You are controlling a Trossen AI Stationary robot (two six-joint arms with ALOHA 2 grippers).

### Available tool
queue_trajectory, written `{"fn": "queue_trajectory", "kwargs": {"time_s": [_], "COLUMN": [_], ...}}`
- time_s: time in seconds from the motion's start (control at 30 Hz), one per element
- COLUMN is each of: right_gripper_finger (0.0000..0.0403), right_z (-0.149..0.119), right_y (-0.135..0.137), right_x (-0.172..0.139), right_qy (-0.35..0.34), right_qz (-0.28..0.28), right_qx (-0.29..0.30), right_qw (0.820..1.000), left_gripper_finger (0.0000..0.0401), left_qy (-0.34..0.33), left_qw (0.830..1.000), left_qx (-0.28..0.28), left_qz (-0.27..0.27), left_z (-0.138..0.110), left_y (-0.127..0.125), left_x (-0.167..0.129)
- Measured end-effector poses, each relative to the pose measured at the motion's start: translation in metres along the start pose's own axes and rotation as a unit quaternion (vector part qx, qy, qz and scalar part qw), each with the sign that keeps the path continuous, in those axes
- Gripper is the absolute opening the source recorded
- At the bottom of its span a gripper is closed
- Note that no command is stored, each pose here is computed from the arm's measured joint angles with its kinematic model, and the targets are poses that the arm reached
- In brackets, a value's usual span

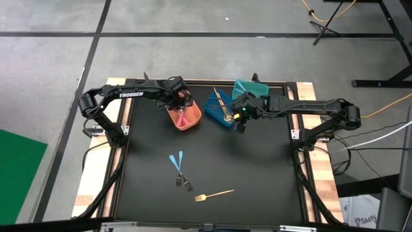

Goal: Sort silverware by color (type)
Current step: Put the blue fork into the green bin

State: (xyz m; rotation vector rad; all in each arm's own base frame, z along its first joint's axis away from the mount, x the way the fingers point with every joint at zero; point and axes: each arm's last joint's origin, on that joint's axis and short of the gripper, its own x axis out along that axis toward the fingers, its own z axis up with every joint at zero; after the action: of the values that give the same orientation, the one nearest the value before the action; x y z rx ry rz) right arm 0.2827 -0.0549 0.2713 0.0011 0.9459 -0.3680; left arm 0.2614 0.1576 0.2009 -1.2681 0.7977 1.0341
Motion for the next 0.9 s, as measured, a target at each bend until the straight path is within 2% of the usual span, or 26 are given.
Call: {"fn": "queue_trajectory", "kwargs": {"time_s": [0.17, 0.47, 0.73, 0.9], "right_gripper_finger": [0.0111, 0.0111, 0.0111, 0.0111], "right_z": [0.0, 0.0, 0.0, 0.0], "right_y": [0.0, 0.0, 0.0, 0.0], "right_x": [0.0, 0.0, 0.0, 0.0], "right_qy": [0.0, 0.0, 0.0, 0.0], "right_qz": [0.0, 0.0, 0.0, 0.0], "right_qx": [0.0, 0.0, 0.0, 0.0], "right_qw": [1.0, 1.0, 1.0, 1.0], "left_gripper_finger": [0.0104, 0.0104, 0.0104, 0.0104], "left_qy": [0.005, -0.021, -0.044, -0.084], "left_qw": [0.999, 0.999, 0.996, 0.988], "left_qx": [0.032, 0.044, 0.055, 0.093], "left_qz": [-0.003, -0.004, -0.048, -0.088], "left_z": [-0.008, -0.012, -0.007, -0.003], "left_y": [-0.004, -0.009, -0.016, -0.022], "left_x": [0.0, 0.0, -0.003, -0.019]}}
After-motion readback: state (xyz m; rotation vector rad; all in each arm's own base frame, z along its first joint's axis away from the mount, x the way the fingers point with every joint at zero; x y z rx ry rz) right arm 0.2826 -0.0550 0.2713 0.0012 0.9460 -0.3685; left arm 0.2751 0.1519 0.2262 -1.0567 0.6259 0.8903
